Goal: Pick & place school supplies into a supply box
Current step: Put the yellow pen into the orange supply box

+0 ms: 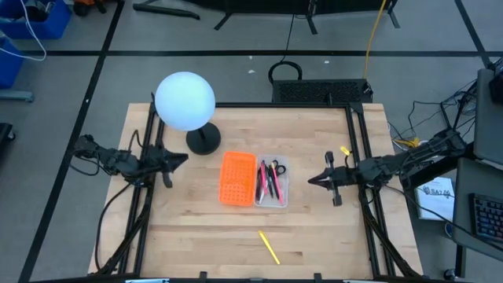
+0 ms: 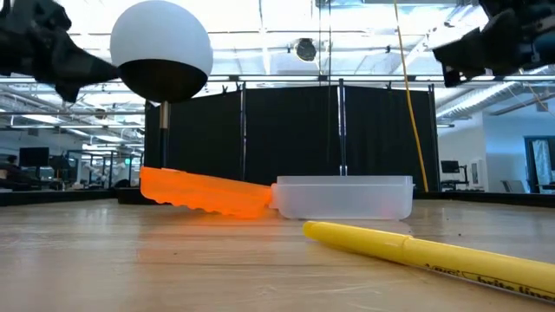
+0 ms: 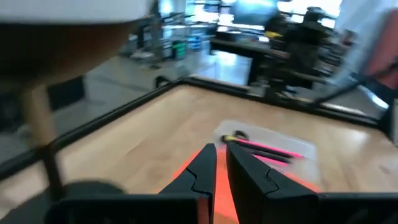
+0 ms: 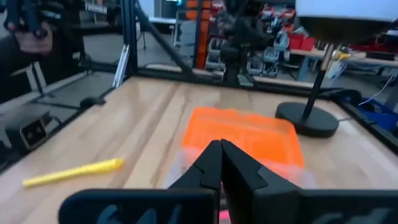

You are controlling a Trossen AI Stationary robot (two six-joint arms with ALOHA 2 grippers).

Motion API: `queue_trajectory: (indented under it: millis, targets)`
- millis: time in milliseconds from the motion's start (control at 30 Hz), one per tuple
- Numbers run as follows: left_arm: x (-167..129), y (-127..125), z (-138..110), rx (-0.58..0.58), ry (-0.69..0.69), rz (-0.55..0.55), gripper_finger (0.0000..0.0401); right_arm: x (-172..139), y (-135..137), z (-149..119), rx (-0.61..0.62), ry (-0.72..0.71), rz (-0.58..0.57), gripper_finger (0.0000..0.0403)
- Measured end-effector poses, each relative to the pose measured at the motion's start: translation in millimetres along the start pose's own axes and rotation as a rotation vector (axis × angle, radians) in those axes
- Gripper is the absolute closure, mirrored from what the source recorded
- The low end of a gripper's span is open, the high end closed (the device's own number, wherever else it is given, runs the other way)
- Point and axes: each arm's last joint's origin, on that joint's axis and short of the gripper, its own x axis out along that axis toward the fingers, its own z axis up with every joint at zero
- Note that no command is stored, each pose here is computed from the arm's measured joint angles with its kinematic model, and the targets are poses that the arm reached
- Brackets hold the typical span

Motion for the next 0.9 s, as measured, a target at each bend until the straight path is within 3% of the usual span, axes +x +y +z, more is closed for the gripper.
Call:
queue_trajectory:
  millis: [133,367,633,800,900]
  targets:
    - [2,2,-6,-0.088,0.025,0.124,0.0355,-2,1,-9,-0.024,0.034,0.039,0.0402]
    - [15,-7,-15,-0.094,0.115,0.165,0.0355,-2,3,-22,-0.068,0.04,0.087,0.0403]
    - [50,-45,-18,-0.11,0.157,-0.016,0.0395,-5,3,-21,-0.101,0.012,0.1,0.0403]
    - [80,-75,-12,-0.065,0.247,-0.002,0.0396,-12,3,-14,-0.097,-0.069,0.159,0.0403]
    - [101,-98,-3,-0.034,0.312,-0.062,0.0396,-17,2,-12,-0.087,-0.089,0.182,0.0403]
